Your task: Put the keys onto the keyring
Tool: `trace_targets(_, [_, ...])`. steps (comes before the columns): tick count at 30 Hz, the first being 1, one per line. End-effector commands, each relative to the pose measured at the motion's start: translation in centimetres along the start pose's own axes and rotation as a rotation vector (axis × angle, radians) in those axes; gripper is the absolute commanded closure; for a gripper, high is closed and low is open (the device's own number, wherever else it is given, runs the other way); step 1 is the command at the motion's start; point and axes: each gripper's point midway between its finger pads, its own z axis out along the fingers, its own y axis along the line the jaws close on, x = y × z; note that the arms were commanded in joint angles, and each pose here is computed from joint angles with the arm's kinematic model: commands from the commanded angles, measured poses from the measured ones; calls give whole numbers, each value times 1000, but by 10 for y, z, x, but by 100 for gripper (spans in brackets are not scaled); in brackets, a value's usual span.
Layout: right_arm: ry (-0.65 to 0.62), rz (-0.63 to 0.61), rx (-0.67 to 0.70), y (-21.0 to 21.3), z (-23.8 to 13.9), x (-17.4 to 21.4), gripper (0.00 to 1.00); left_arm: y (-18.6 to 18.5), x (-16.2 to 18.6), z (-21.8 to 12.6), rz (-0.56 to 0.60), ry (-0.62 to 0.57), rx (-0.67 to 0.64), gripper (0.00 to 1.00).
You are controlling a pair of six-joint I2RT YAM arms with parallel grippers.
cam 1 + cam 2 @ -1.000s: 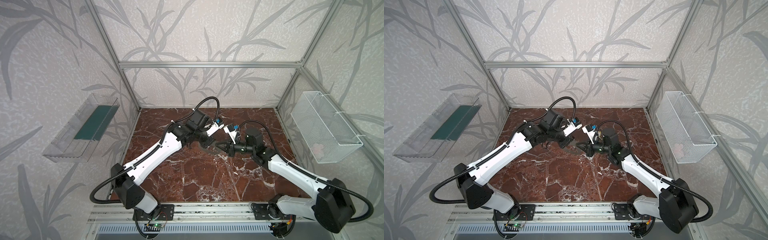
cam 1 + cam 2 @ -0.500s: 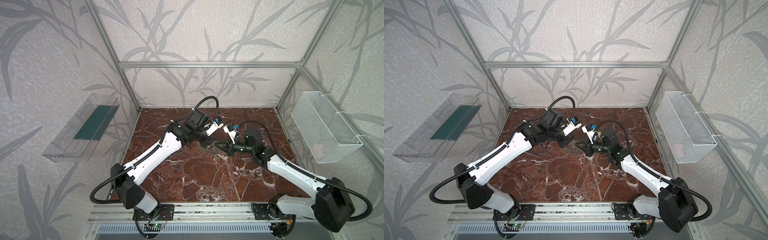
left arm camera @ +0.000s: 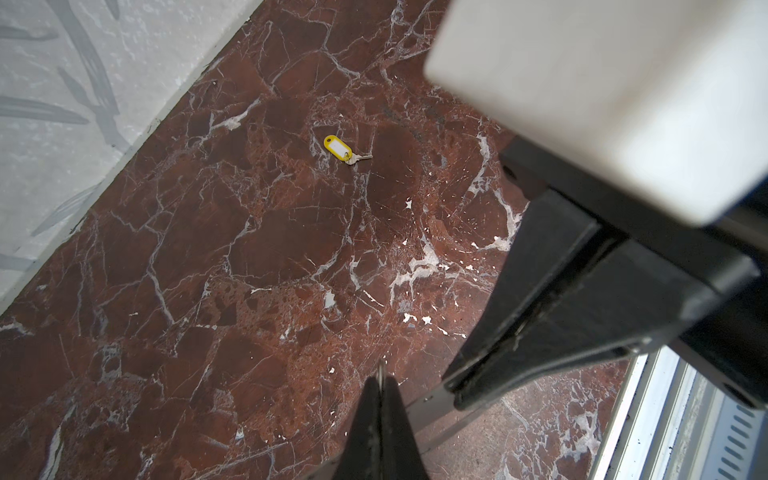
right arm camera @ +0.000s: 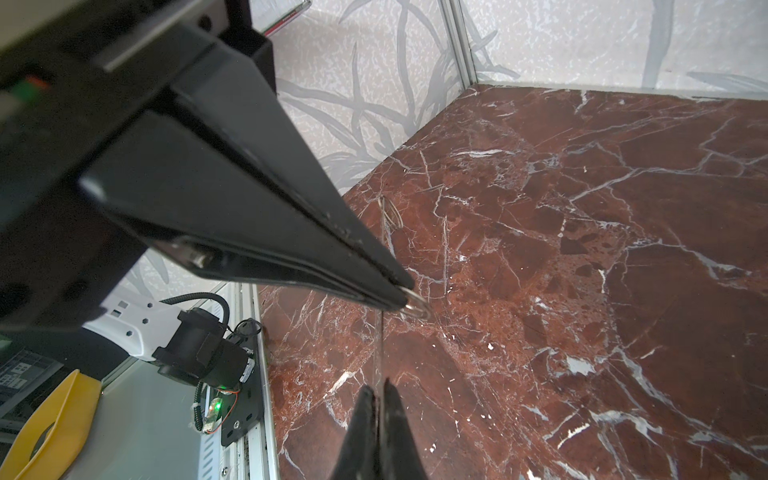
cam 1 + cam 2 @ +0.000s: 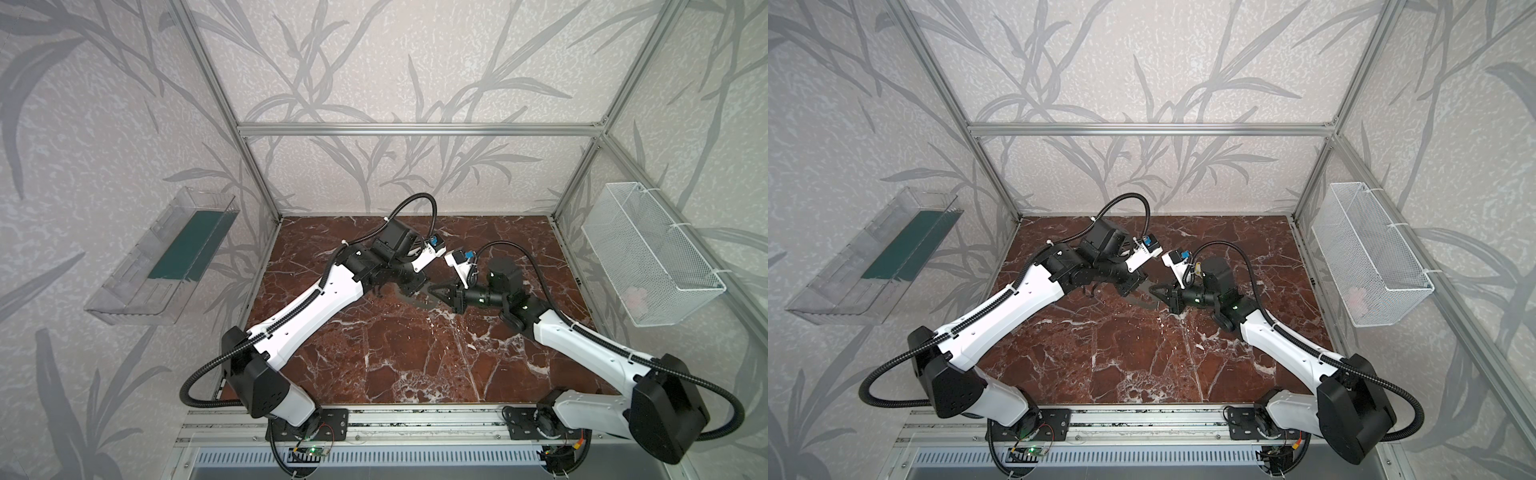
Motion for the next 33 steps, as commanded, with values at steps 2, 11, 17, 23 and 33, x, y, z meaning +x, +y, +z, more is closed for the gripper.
trace_targets(2, [-90,-65,-81,34,-9,-37,100,3,11,13,-3,38,-23,100])
trace_targets(11, [-67,50,113,5,-15,-35,100,14,12,13,-31,23,-94,100])
trace_targets(17, [-57,84,153,-1,-17,-32,100,16,10,9,-32,-3,-111,100])
trace_targets(23, [-68,92,155,-1,-16,-39,100,14,12,11,-42,-15,-104,100])
trace_targets(33, [1,87,305,-40,-10,-9,100,7,-3,-6,-32,-96,-74,100])
